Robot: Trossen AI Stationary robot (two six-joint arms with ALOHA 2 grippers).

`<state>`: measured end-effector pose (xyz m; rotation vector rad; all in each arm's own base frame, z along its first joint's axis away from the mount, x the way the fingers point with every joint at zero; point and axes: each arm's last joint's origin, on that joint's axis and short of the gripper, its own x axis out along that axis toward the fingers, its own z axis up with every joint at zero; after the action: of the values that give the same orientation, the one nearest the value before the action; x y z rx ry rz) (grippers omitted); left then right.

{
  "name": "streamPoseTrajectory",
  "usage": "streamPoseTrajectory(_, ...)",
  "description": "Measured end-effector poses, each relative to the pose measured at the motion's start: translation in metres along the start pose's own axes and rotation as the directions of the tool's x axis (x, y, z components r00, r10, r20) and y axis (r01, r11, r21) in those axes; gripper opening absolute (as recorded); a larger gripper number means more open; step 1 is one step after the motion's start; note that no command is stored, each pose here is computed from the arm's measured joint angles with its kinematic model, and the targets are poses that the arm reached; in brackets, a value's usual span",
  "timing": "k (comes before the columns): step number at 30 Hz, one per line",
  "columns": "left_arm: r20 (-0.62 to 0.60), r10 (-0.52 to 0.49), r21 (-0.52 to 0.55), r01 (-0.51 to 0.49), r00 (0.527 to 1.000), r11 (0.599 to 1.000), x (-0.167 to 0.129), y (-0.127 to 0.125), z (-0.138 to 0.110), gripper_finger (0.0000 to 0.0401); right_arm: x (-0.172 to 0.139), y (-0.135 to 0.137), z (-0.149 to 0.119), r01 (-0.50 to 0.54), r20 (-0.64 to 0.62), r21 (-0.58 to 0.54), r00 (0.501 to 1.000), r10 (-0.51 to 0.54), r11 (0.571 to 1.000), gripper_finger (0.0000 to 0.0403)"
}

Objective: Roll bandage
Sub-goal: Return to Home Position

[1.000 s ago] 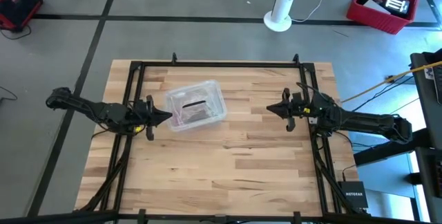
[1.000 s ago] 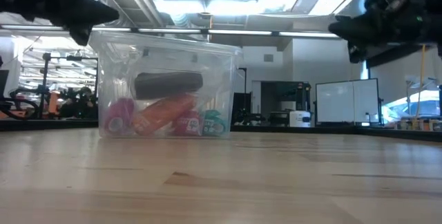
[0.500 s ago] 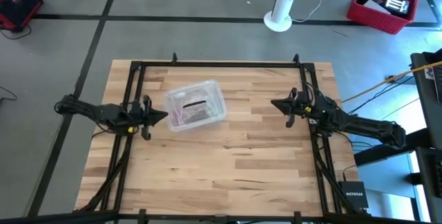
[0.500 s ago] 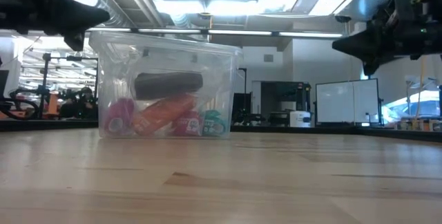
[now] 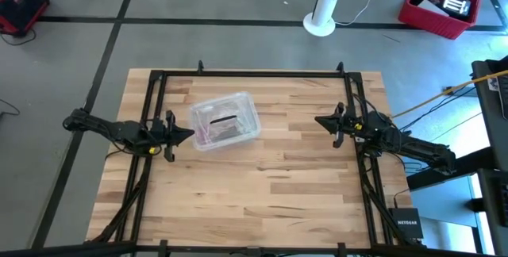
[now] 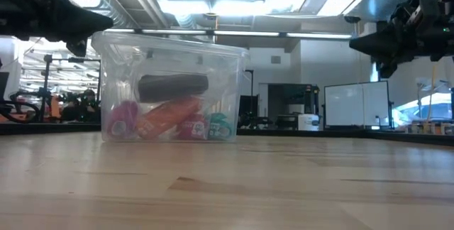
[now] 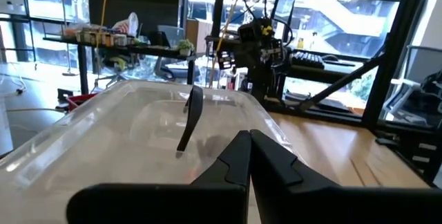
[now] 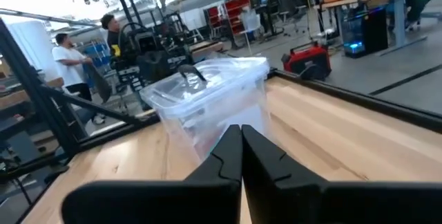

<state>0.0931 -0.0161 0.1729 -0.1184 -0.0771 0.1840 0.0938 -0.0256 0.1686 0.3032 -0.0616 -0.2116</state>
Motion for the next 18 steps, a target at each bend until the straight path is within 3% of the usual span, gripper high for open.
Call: streamPoseTrajectory(18, 0.001, 0.074, 0.042, -0.074, 0.997, 0.996, 0.0003, 0.0020, -0.0003, 0.0001, 0.0007, -0.0004, -0.0010, 0.002, -0.009, -0.002, 1.000, -0.002, 1.000, 0.0005)
